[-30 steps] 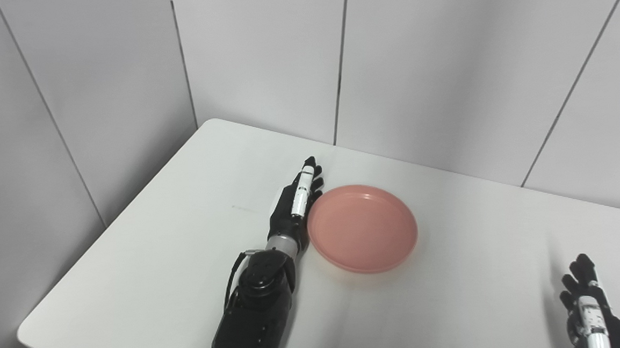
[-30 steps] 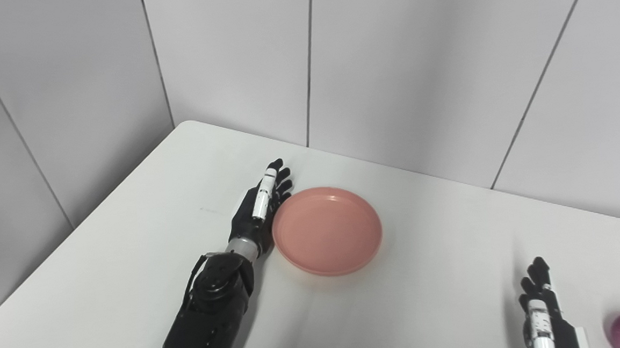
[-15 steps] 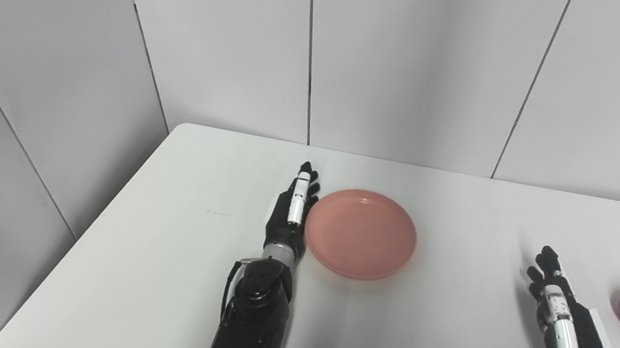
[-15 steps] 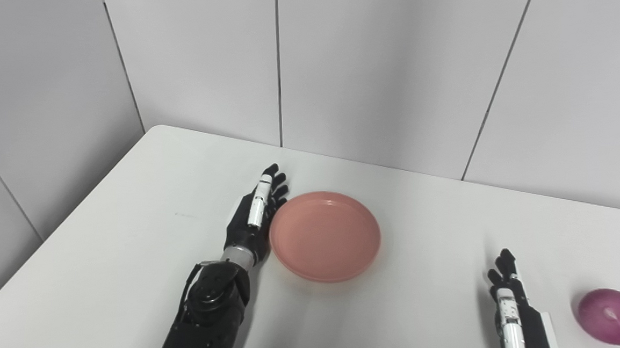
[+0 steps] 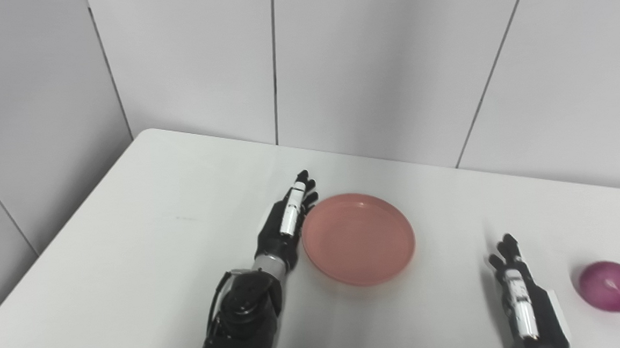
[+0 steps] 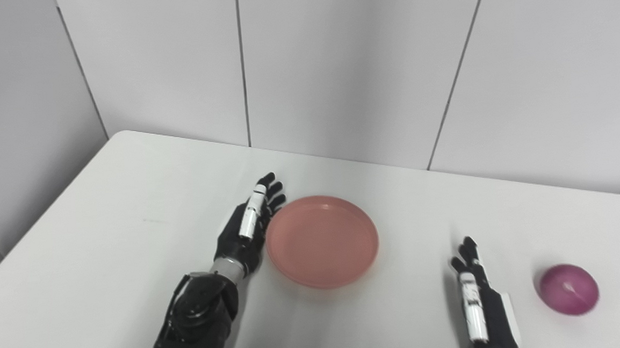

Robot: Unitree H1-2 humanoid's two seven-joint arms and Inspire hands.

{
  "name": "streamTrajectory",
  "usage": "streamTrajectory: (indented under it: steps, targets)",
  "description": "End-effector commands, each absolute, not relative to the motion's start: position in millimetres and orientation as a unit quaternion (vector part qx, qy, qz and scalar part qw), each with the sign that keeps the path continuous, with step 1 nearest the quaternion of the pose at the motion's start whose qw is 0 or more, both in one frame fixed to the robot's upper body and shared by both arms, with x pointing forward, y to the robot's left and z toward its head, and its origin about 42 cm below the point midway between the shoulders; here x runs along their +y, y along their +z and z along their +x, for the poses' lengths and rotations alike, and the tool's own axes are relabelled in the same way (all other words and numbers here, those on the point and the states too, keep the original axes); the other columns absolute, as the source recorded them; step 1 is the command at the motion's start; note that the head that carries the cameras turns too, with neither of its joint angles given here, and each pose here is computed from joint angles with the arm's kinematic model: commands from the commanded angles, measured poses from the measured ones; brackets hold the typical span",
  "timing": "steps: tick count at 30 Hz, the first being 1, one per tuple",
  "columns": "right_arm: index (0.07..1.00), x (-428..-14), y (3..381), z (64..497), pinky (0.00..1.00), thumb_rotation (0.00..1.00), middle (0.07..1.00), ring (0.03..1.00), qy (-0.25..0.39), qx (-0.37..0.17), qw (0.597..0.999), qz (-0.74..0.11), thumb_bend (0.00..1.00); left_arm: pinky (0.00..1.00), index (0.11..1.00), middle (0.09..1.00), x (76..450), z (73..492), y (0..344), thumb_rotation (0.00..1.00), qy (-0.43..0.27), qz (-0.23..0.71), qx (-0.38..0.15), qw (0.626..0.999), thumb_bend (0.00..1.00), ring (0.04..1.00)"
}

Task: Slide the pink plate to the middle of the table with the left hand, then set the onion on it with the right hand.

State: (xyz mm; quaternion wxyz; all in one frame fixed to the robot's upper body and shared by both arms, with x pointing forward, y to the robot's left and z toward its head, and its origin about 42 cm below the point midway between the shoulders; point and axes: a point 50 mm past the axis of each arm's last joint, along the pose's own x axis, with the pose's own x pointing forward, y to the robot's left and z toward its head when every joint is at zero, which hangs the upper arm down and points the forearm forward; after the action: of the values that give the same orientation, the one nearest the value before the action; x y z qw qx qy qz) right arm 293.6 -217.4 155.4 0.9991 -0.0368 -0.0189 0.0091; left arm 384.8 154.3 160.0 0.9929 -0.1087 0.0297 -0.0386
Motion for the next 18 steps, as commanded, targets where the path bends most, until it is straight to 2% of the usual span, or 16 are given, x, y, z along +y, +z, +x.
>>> streamTrajectory:
  steps: [1,18]
  targets:
    - [0.997,-213,167,296,1.00,1.00,0.987,0.964,0.013,-0.053,0.998,-0.037,0.20,0.95,0.941,0.963,140,385,169,1.00,-0.067,-0.114,0.012,0.991,0.47,0.952]
    - [0.985,-198,168,299,1.00,1.00,0.976,0.955,0.007,-0.037,0.999,-0.033,0.26,0.97,0.962,0.982,128,370,175,1.00,-0.102,-0.119,0.020,0.987,0.44,0.974]
